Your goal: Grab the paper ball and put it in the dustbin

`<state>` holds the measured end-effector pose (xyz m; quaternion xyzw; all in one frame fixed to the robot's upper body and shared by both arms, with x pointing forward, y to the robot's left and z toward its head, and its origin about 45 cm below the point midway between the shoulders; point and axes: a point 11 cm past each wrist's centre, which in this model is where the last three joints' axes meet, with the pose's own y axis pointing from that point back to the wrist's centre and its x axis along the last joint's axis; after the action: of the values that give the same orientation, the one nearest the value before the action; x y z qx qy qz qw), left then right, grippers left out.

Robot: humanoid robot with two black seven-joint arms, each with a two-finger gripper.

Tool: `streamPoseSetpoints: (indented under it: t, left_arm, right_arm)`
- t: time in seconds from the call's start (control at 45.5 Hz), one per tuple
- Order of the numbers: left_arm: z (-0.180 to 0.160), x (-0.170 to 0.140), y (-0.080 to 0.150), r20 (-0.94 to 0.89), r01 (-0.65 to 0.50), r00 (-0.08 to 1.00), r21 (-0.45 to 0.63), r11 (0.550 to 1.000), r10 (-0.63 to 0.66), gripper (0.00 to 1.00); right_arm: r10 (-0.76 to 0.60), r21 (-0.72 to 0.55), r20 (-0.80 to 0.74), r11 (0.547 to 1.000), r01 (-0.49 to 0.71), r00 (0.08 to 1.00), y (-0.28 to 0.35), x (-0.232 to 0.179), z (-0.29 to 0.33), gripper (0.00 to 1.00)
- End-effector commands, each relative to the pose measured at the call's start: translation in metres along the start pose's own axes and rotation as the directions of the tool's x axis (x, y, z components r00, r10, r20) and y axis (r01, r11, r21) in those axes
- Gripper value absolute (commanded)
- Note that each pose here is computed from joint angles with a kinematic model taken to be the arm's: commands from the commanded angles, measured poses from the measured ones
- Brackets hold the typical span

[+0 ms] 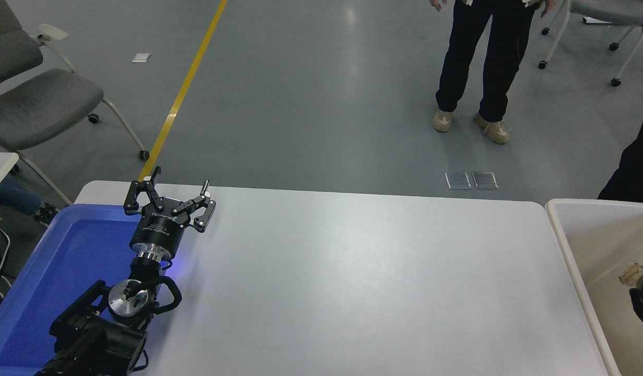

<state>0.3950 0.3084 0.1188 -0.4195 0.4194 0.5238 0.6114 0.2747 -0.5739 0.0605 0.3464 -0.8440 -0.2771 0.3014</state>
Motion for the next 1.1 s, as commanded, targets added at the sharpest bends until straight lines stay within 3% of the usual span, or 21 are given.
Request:
streamPoseSetpoints:
  t: [0.0,0.022,0.066,0.703,0.879,1.077]
  left_arm:
    - [0.000,0.000,0.000,0.000,0.001,1.000,0.000,1.000,-0.001,0.99]
    - [0.000,0.000,0.000,0.000,0.001,1.000,0.000,1.000,-0.001,0.99]
    - [0.000,0.000,0.000,0.001,0.001,1.000,0.001,1.000,-0.001,0.99]
    - [0.000,0.000,0.000,0.001,0.001,1.000,0.001,1.000,-0.001,0.99]
    - [0.000,0.000,0.000,0.001,0.001,1.000,0.001,1.000,-0.001,0.99]
    - [0.000,0.000,0.000,0.001,0.001,1.000,0.002,1.000,-0.001,0.99]
  right_arm:
    - [0.017,-0.029,0.087,0.999,-0.015,0.996,0.000,0.001,0.011,0.46]
    - [0.016,-0.028,0.093,1.000,-0.014,0.996,0.000,0.001,0.011,0.57]
    - [0.016,-0.027,0.098,1.000,-0.013,0.995,0.000,0.002,0.010,1.00]
    - [0.023,0.010,0.105,1.000,-0.024,0.994,0.000,0.018,-0.011,1.00]
    - [-0.061,0.093,0.057,0.994,0.056,0.996,0.007,-0.009,-0.058,1.00]
    - [-0.152,0.183,-0.106,0.968,0.170,0.983,0.023,-0.050,-0.113,1.00]
